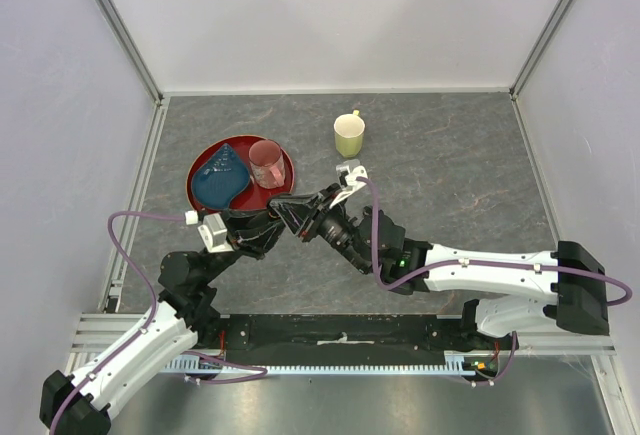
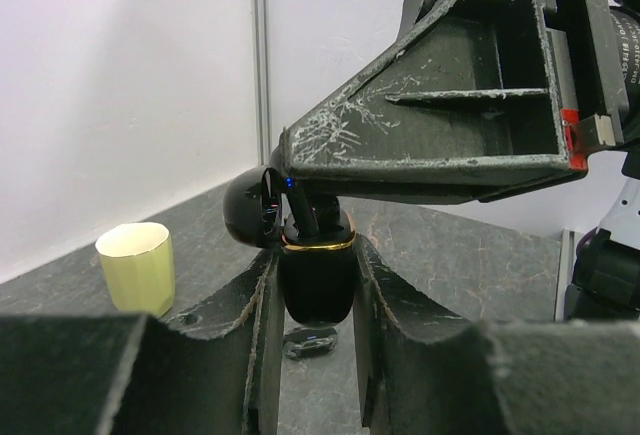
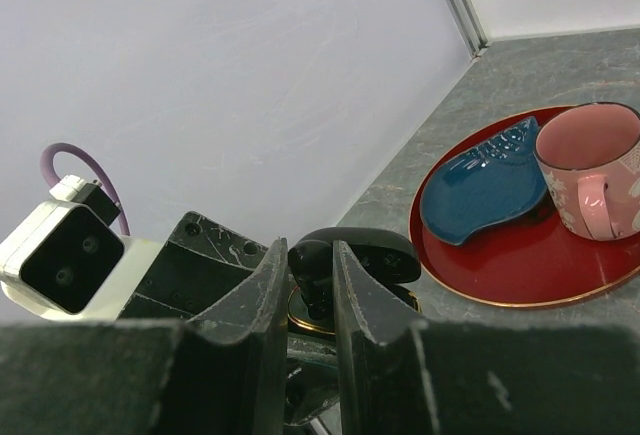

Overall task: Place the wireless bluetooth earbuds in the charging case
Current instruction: Place the earbud in the charging case.

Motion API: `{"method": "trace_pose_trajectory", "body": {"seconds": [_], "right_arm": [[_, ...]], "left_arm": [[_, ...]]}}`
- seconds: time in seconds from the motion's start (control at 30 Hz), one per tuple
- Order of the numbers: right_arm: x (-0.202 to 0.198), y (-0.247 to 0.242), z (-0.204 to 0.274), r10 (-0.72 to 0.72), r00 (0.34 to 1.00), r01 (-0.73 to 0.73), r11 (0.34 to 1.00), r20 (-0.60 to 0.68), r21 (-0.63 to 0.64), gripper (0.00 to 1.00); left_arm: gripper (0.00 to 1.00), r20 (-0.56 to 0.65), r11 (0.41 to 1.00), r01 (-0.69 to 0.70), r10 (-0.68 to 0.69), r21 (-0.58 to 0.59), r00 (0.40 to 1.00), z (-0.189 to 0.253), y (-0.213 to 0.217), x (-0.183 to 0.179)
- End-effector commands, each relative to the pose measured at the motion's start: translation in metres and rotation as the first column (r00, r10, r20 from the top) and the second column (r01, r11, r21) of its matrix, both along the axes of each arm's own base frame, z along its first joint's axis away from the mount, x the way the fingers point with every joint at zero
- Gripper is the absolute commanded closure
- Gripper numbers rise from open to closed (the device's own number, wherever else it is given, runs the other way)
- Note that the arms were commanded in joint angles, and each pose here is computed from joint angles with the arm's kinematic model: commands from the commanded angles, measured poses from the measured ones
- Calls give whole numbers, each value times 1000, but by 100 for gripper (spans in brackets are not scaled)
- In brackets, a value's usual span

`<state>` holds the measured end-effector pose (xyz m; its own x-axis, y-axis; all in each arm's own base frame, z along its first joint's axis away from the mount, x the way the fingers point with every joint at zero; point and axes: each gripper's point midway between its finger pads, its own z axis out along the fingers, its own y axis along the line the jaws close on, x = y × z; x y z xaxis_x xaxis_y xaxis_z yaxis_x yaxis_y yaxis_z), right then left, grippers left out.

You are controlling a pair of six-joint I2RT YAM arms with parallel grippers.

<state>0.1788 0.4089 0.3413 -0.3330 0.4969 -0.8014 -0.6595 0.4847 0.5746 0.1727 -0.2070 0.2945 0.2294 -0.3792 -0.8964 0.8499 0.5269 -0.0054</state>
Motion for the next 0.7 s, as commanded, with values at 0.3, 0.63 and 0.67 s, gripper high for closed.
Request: {"method": "trace_pose_trajectory", "body": {"seconds": [0.3, 0.63, 0.67], "right_arm": [[-1, 2, -3, -12, 1000, 12, 1000, -21, -17, 100], [-10, 2, -14, -30, 1000, 29, 992, -1, -121, 100], [-10, 2, -14, -33, 999, 34, 991, 6, -127, 100]], "left_arm": [[98, 95, 996, -5, 14, -91, 995, 38, 9, -8], [98, 105, 992, -41, 53, -117, 993, 41, 16, -7], [98, 107, 992, -41, 54, -119, 993, 41, 17, -8]]}}
